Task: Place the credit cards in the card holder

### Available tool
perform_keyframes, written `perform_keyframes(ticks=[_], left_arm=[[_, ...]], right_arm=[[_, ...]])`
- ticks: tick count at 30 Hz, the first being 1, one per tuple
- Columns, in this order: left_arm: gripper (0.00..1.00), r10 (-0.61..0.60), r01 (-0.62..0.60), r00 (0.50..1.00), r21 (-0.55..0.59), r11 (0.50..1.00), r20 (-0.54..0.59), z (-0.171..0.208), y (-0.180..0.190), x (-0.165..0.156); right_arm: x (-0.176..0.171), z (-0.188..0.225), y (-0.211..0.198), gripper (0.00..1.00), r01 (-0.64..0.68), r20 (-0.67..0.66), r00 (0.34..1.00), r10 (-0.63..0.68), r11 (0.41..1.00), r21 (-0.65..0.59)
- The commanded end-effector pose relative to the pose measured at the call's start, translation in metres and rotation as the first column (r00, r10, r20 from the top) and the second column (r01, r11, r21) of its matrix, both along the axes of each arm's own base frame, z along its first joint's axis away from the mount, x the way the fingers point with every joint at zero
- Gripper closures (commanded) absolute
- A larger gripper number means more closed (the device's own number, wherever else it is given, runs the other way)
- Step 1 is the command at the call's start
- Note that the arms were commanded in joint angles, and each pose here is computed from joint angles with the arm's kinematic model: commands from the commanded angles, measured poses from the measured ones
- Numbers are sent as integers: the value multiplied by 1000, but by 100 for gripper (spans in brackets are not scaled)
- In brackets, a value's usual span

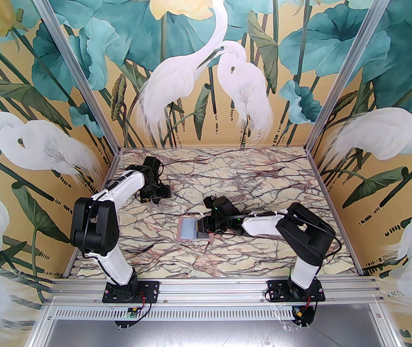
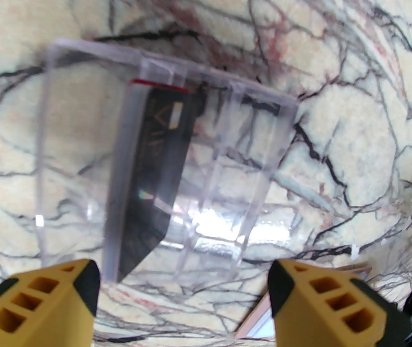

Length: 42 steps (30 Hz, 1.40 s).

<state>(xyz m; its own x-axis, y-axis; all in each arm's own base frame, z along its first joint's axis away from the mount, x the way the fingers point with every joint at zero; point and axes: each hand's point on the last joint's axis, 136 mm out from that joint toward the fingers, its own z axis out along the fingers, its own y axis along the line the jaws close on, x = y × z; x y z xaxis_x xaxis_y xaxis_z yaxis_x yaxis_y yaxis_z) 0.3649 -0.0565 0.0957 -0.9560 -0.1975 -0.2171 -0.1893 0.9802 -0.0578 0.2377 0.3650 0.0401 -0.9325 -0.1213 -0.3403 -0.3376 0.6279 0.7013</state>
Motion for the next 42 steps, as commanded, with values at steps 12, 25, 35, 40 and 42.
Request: perform_keyframes(ticks=[12,25,35,40,42], left_arm=[[20,43,-52,998,177,983,50,12,34,23],[20,28,-23,999,202,979,-21,-20,36,19],[20,40,-28,998,237,971,-47,-28,45,15],[20,38,-25,998,227,974,-52,-31,43,15],[21,37,-21,997,234,972,-63,-34,44,14]], right_arm=[[-1,-3,6,69,-25,-7,1000,25,1000,-10],[-1,-4,6,70,-22,-8,1000,22,1000,-12],[-2,-3,6,70,-26,-6,1000,26,1000,-11],[-2,-4,6,69,-25,-6,1000,25,1000,-11],[-2,-3,6,69,-26,-6,1000,25,1000,-10]])
